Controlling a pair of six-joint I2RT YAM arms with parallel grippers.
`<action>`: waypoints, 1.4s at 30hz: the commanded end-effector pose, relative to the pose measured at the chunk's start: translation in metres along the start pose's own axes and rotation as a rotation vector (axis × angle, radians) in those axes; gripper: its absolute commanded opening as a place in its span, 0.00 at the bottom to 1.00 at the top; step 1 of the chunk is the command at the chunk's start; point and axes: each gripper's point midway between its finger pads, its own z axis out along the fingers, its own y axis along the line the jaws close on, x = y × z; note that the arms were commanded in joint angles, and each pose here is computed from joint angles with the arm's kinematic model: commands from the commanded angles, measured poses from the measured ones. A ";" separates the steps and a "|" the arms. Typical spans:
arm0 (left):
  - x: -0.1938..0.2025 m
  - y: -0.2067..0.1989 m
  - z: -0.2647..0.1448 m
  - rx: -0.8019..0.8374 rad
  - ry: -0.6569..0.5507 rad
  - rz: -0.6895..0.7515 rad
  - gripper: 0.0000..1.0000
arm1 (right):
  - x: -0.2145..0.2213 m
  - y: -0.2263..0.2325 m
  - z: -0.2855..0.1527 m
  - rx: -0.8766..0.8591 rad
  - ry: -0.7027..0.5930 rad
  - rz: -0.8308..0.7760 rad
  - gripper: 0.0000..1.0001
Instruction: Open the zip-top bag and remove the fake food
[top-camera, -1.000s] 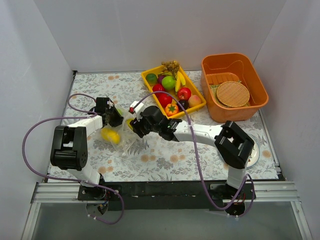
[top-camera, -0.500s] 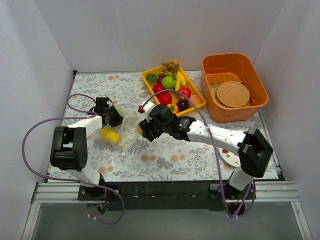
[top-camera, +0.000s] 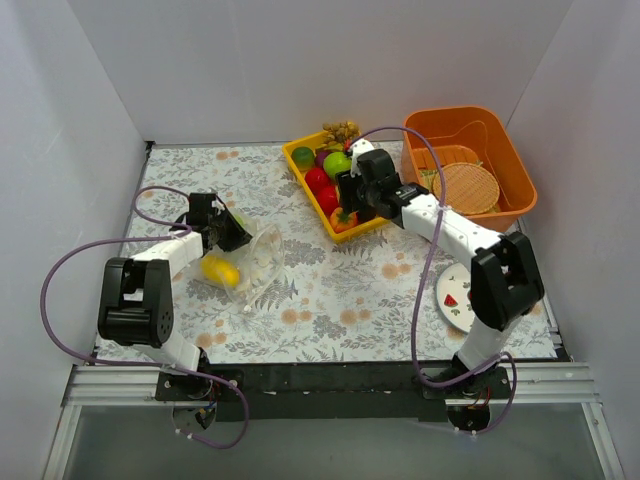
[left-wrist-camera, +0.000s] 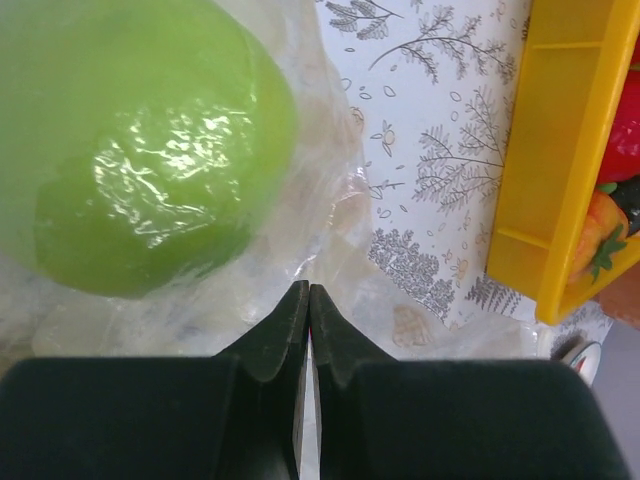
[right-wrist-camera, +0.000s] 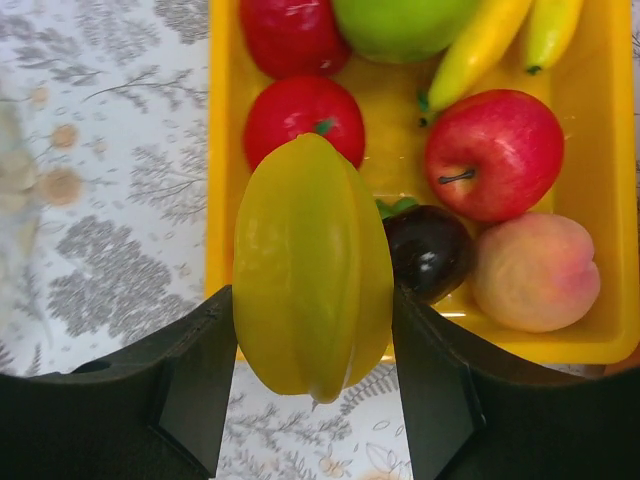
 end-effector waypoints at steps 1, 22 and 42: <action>-0.011 -0.027 -0.021 0.098 -0.025 0.045 0.05 | -0.021 -0.031 0.031 0.085 -0.023 0.041 0.31; -0.076 -0.046 -0.075 0.054 -0.242 0.082 0.43 | -0.027 -0.033 0.020 0.035 0.012 0.120 0.85; -0.101 0.016 -0.014 -0.096 -0.231 -0.064 0.11 | 0.035 0.223 -0.020 -0.623 -0.056 0.191 0.49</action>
